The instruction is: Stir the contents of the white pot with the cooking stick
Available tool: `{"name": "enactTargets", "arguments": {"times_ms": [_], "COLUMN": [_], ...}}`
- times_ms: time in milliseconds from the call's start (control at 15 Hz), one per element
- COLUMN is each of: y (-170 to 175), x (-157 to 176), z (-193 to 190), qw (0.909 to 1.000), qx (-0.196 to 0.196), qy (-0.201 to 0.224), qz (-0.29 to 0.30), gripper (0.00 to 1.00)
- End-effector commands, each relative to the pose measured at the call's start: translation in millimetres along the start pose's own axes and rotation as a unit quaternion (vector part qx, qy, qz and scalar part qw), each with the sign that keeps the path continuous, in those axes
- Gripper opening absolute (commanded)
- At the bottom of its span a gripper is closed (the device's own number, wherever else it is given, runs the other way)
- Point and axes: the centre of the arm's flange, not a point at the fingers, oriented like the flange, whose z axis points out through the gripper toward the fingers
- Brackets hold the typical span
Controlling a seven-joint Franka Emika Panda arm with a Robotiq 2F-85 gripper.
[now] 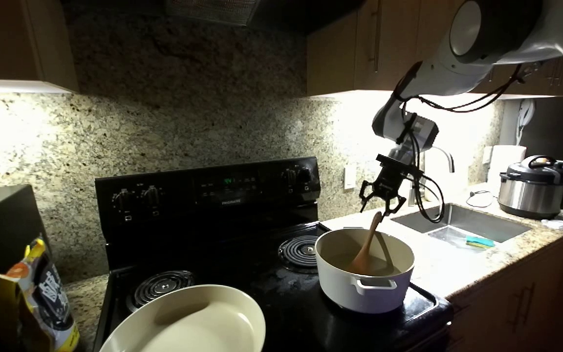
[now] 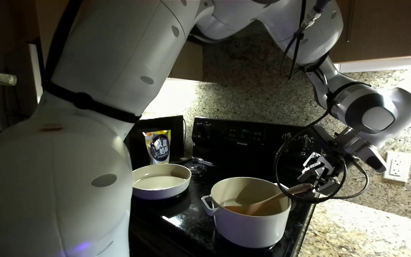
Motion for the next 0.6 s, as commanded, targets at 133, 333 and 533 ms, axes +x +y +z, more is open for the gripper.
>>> {"name": "enactTargets", "arguments": {"times_ms": [133, 333, 533], "y": [4, 7, 13], "x": [1, -1, -9], "z": [5, 7, 4], "qw": [0.9998, 0.9997, 0.9998], "qx": [-0.009, -0.013, -0.016], "qy": [-0.012, -0.016, -0.015], "qz": [0.011, 0.009, 0.001], "gripper": [0.21, 0.03, 0.06]}}
